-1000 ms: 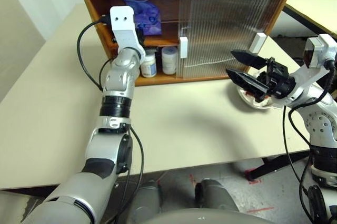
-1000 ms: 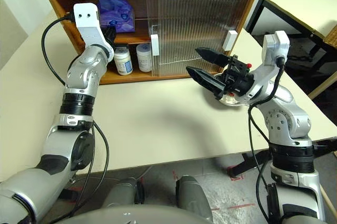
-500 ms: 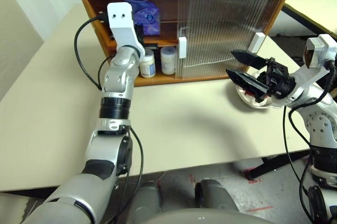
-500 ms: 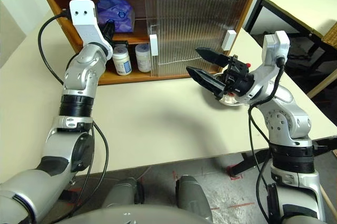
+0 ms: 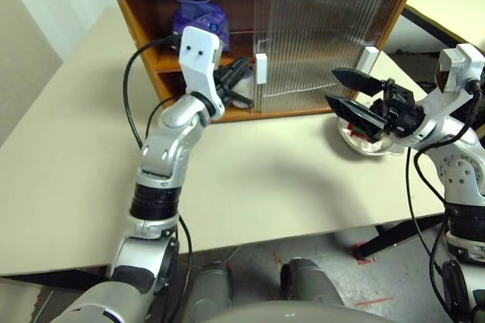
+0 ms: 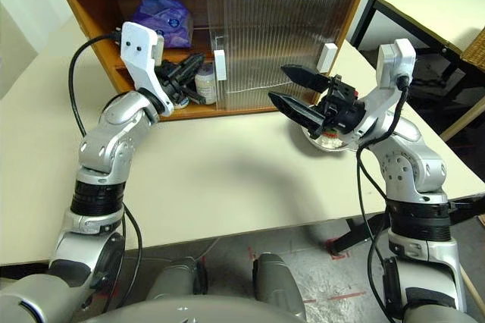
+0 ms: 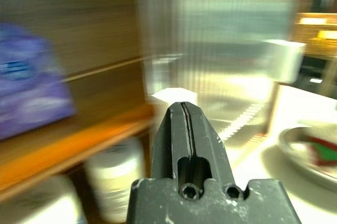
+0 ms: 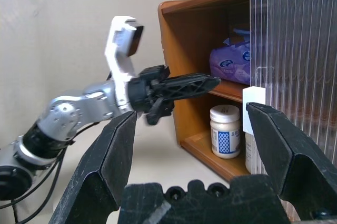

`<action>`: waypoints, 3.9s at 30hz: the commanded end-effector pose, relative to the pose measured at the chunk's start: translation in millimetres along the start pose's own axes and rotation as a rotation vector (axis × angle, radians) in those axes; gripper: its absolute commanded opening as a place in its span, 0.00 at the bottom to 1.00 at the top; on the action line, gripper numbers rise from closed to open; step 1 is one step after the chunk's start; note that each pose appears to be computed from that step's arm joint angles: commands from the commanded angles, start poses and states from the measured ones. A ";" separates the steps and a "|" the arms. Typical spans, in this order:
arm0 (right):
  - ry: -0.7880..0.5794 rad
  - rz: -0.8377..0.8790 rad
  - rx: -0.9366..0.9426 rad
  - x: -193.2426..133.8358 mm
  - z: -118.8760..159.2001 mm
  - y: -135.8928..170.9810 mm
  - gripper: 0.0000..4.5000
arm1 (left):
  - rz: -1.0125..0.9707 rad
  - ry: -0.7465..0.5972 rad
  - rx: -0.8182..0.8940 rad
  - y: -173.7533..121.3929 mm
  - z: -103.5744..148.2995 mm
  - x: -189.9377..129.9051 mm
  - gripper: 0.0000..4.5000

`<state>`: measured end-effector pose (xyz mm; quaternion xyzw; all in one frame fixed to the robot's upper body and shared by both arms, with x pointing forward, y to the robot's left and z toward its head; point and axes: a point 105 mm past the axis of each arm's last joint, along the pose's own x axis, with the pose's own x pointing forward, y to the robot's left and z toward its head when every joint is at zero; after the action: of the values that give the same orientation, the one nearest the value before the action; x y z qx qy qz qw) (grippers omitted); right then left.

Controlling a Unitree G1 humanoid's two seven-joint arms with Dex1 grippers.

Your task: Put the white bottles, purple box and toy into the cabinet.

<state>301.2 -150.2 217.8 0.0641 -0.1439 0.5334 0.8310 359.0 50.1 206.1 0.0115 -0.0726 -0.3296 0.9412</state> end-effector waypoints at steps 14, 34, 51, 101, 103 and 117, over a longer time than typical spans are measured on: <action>0.039 -0.025 -0.008 -9.6 5.2 6.4 1.00 | -0.073 -0.021 -0.011 -56.7 -30.0 52.8 0.00; 0.067 -0.064 -0.003 -19.7 11.3 11.8 1.00 | 0.260 -0.084 0.061 -33.2 -38.4 57.0 0.00; 0.075 -0.038 0.007 -16.5 11.4 9.5 1.00 | 0.477 -0.042 0.061 3.7 -55.3 34.5 0.00; 0.039 0.035 0.046 2.2 -1.6 4.1 1.00 | 1.079 -0.016 0.122 109.3 -38.7 -72.6 0.00; 0.038 0.036 0.047 2.5 -2.1 3.7 1.00 | 1.094 -0.018 0.126 111.2 -37.9 -75.5 0.00; 0.032 0.024 0.032 1.6 -0.3 2.0 1.00 | 0.702 -0.117 0.100 64.3 -18.3 -27.7 0.00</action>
<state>299.2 -148.2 213.8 0.0752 -0.1137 0.5476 0.8255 382.6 139.3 171.7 0.0226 -0.1111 0.0739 0.9908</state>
